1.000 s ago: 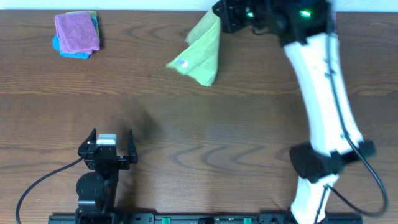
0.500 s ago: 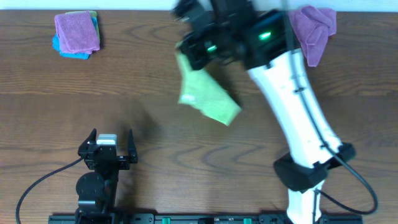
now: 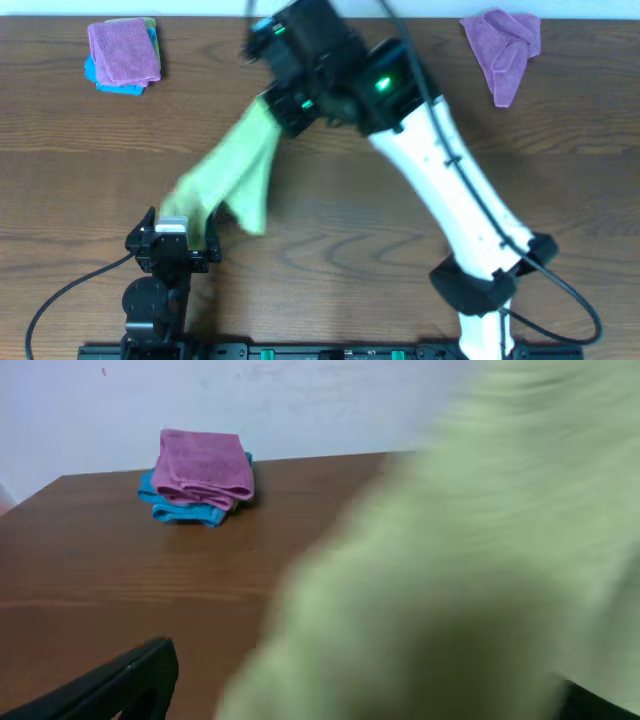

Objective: Fold the cloth
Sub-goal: 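Lift the green cloth and drag it to the table center, then release the green cloth and move the right gripper to its right edge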

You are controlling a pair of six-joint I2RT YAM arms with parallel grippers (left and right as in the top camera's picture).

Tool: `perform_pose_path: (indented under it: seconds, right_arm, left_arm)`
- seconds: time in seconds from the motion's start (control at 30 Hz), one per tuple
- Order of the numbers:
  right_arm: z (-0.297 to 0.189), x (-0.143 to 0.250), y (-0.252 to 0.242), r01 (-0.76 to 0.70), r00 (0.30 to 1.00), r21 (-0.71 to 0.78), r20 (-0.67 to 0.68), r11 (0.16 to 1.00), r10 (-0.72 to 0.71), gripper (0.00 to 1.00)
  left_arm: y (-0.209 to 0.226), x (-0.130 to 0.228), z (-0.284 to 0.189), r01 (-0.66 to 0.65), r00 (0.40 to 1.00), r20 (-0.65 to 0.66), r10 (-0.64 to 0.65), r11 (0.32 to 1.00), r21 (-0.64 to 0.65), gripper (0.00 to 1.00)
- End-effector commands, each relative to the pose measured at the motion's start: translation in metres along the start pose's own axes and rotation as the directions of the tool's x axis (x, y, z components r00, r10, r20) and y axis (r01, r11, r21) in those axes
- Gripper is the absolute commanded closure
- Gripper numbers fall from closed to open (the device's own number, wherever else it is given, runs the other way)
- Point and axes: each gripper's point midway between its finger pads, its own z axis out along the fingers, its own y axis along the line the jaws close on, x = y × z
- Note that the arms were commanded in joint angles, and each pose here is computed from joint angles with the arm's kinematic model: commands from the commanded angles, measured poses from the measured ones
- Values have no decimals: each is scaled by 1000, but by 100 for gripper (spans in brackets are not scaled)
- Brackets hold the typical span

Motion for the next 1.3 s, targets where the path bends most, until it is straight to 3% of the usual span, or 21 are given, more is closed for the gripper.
perform_pose_path:
  seconds: [0.0,0.1,0.13,0.17,0.2,0.23,0.47,0.7,1.1,1.27]
  right_arm:
    - [-2,18,-89,-181,980,243,-35,953,195,99]
    - [11,56,-148,-369,897,346,-112,863,428,99]
    - [17,63,-155,-399,877,330,-135,856,461,79]
    - [22,66,-159,-424,862,303,-152,853,483,35]
    - [26,68,-160,-442,852,279,-166,853,496,11]
    - [30,69,-160,-440,853,249,-183,863,488,1]
    - [33,72,-170,-295,906,292,-217,910,363,1]
    - [42,85,-169,-214,912,268,-290,939,290,1]
    - [34,99,-165,-190,894,258,-353,947,275,1]
    - [10,92,-159,-195,912,260,-308,946,273,1]
  left_arm:
    - [3,16,3,-12,999,-37,11,1000,-18,5]
    - [3,16,3,-12,999,-37,11,1000,-18,4]
    - [3,16,3,-12,999,-37,11,1000,-18,5]
    - [3,16,3,-12,999,-37,11,1000,-18,5]
    - [3,16,3,-12,999,-37,11,1000,-18,5]
    - [3,16,3,-12,999,-37,11,1000,-18,5]
    - [3,16,3,-12,999,-37,11,1000,-18,5]
    - [3,16,3,-12,999,-37,11,1000,-18,5]
    - [3,16,3,-12,999,-37,11,1000,-18,5]
    - [3,16,3,-12,999,-37,11,1000,-18,5]
